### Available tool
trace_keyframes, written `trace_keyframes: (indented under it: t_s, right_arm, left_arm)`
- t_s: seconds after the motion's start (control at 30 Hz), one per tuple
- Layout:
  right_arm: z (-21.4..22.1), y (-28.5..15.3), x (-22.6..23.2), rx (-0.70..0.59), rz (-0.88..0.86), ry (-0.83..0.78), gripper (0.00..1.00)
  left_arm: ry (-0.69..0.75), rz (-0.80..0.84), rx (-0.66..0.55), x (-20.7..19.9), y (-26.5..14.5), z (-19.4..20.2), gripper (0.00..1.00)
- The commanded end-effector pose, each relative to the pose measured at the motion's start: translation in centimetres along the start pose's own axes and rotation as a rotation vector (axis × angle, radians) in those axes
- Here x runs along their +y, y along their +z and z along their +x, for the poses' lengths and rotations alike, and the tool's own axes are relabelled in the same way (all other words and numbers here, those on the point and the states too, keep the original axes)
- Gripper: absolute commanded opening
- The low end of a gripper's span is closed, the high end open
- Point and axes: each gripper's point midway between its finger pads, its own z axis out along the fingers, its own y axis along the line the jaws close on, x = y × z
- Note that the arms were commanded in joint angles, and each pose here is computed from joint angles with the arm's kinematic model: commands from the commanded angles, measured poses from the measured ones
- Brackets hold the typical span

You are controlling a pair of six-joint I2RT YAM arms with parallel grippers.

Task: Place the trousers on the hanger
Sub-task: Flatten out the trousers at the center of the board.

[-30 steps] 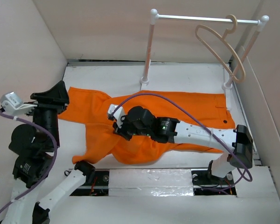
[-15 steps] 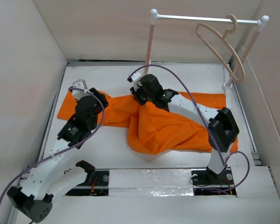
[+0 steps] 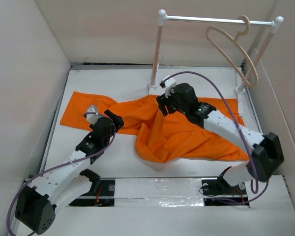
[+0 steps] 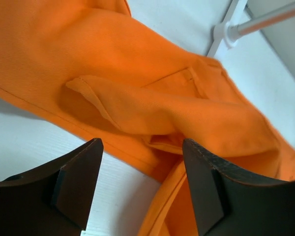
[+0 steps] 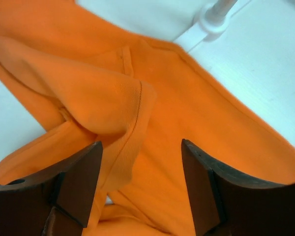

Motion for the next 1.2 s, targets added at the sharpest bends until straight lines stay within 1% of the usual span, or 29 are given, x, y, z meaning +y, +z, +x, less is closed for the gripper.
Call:
trace_keyframes:
  t_s: [0.0, 0.03, 0.07, 0.13, 0.23, 0.27, 0.3, 0.33, 0.37, 0.43, 0.47, 0.57, 0.73, 0.8, 1.03, 1.13, 1.17]
  right_arm:
    - [-4.0, -3.7, 0.0, -0.183, 0.020, 0.028, 0.66]
    - [-3.2, -4.0, 0.5, -0.188, 0.008, 0.026, 0.49]
    - [-3.7, -5.3, 0.3, -0.224, 0.012, 0.033, 0.33]
    - [-2.5, -6.0, 1.1, -0.218, -0.001, 0.038, 0.00]
    - [-2.6, -8.4, 1.8, -0.265, -0.025, 0.046, 0.00]
    - [-1.4, -8.6, 2.6, -0.256, -0.047, 0.043, 0.02]
    - [-1.2, -9.0, 2.9, -0.266, -0.057, 0.051, 0.06]
    - [-1.7, -10.1, 2.8, -0.307, -0.058, 0.062, 0.11]
    - [-0.7, -10.3, 3.4, -0.300, -0.076, 0.059, 0.12]
    - [-0.3, -11.4, 3.6, -0.317, -0.088, 0.059, 0.16]
    - [-0.6, -12.0, 4.0, -0.333, -0.102, 0.085, 0.16]
    - [-0.2, -13.0, 4.5, -0.346, -0.125, 0.086, 0.18]
    - [1.2, -13.0, 5.7, -0.312, -0.155, 0.064, 0.21]
    - [1.6, -12.6, 5.6, -0.299, -0.148, 0.064, 0.21]
    - [3.0, -12.0, 6.6, -0.270, -0.173, 0.070, 0.21]
    - [3.4, -12.3, 6.7, -0.270, -0.174, 0.083, 0.22]
    - [3.4, -12.4, 6.7, -0.273, -0.175, 0.088, 0.22]
  left_arm:
    - [-0.159, 0.043, -0.108, -1.3, 0.3, -2.6, 0.65]
    - [-0.181, 0.031, -0.113, -0.9, 0.7, -3.0, 0.66]
    - [-0.198, 0.036, -0.118, -1.0, 0.9, -3.2, 0.66]
    - [-0.230, 0.026, -0.101, -0.6, 1.5, -2.9, 0.67]
    - [-0.264, -0.019, -0.101, 0.6, 2.2, -2.5, 0.65]
    - [-0.296, -0.031, -0.118, 1.0, 2.6, -3.0, 0.65]
    - [-0.305, -0.040, -0.120, 1.4, 2.9, -3.0, 0.64]
    - [-0.313, -0.035, -0.103, 1.7, 3.1, -2.6, 0.63]
    - [-0.322, -0.033, -0.099, 1.8, 3.4, -2.6, 0.63]
    - [-0.335, -0.050, -0.069, 2.4, 4.3, -2.4, 0.63]
    - [-0.337, -0.066, -0.061, 2.8, 4.6, -2.2, 0.62]
    - [-0.345, -0.088, -0.041, 3.7, 5.4, -1.5, 0.62]
    - [-0.372, -0.056, -0.001, 3.2, 6.3, -0.3, 0.61]
    - [-0.378, -0.055, 0.015, 3.2, 6.7, 0.1, 0.59]
    - [-0.398, -0.059, -0.004, 3.1, 7.5, -0.1, 0.47]
    - [-0.398, -0.081, -0.015, 3.5, 8.0, 0.0, 0.44]
    - [-0.400, -0.091, -0.014, 3.8, 8.1, 0.1, 0.41]
